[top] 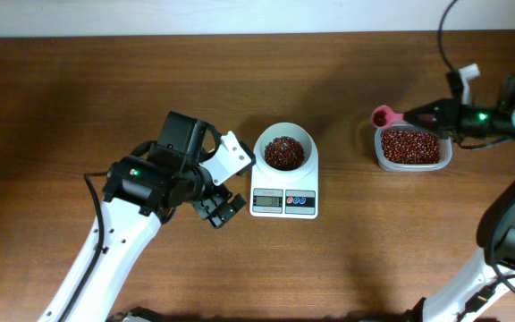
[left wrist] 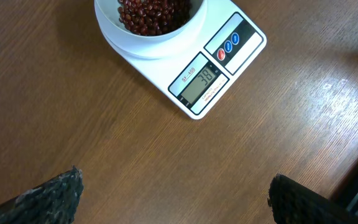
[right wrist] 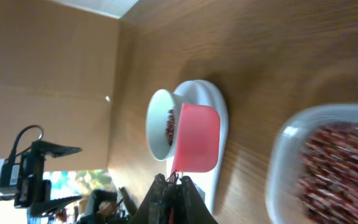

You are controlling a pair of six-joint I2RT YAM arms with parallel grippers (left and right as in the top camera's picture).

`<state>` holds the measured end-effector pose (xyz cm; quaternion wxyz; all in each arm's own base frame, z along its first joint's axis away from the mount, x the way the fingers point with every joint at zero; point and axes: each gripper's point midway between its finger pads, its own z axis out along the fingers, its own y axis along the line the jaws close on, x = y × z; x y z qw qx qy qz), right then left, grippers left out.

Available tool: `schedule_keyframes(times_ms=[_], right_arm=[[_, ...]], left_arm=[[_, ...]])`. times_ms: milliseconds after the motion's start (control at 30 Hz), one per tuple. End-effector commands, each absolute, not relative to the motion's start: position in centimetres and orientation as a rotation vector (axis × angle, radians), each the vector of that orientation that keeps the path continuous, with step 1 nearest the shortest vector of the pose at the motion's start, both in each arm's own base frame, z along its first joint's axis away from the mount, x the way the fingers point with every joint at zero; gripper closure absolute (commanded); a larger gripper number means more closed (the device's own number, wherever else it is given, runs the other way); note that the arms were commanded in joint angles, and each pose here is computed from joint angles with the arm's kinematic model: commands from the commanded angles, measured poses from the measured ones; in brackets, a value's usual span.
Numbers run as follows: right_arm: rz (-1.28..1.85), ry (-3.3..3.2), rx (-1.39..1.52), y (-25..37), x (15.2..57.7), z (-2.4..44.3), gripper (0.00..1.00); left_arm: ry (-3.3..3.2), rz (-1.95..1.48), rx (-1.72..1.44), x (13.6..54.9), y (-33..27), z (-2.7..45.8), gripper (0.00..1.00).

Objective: Scoop and weigh 50g on scale

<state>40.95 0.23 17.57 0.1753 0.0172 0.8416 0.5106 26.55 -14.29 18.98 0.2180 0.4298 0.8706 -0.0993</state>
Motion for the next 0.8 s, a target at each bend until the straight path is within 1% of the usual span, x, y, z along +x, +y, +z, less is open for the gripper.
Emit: schedule_keyframes(times_ms=[0,100,200,333,533,667,767], right_arm=[[1.562,2.336,-0.062,4.3,41.3,18.5,0.96],[1.610,2.359,-0.173,8.1,40.8,18.5,0.96],[1.627,2.374,-0.257,10.6,40.3,18.5,0.96],[1.602,2.377,-0.468,15.2,39.6,18.0,0.96],[1.370,2.544,-0.707,18.6,38.1,15.5,0.96],[1.137,2.630,-0.794,19.0,38.7,14.7,0.96],[1.041,2.640,-0.837,19.1,39.1,14.7,0.96]], left_arm=[[2.396,-0.272,1.201,26.5,-14.2,19.1,0.01],[2.396,-0.272,1.201,26.5,-14.2,19.1,0.01],[2.396,-0.272,1.201,26.5,-14.2,19.1,0.01],[2.396,-0.272,1.201,26.5,-14.2,19.1,0.01],[2.396,-0.272,1.201,26.5,-14.2,19.1,0.01],[2.396,-0.272,1.201,26.5,-14.2,19.1,0.01],[2.396,-0.272,1.201,26.5,-14.2,19.1,0.01]])
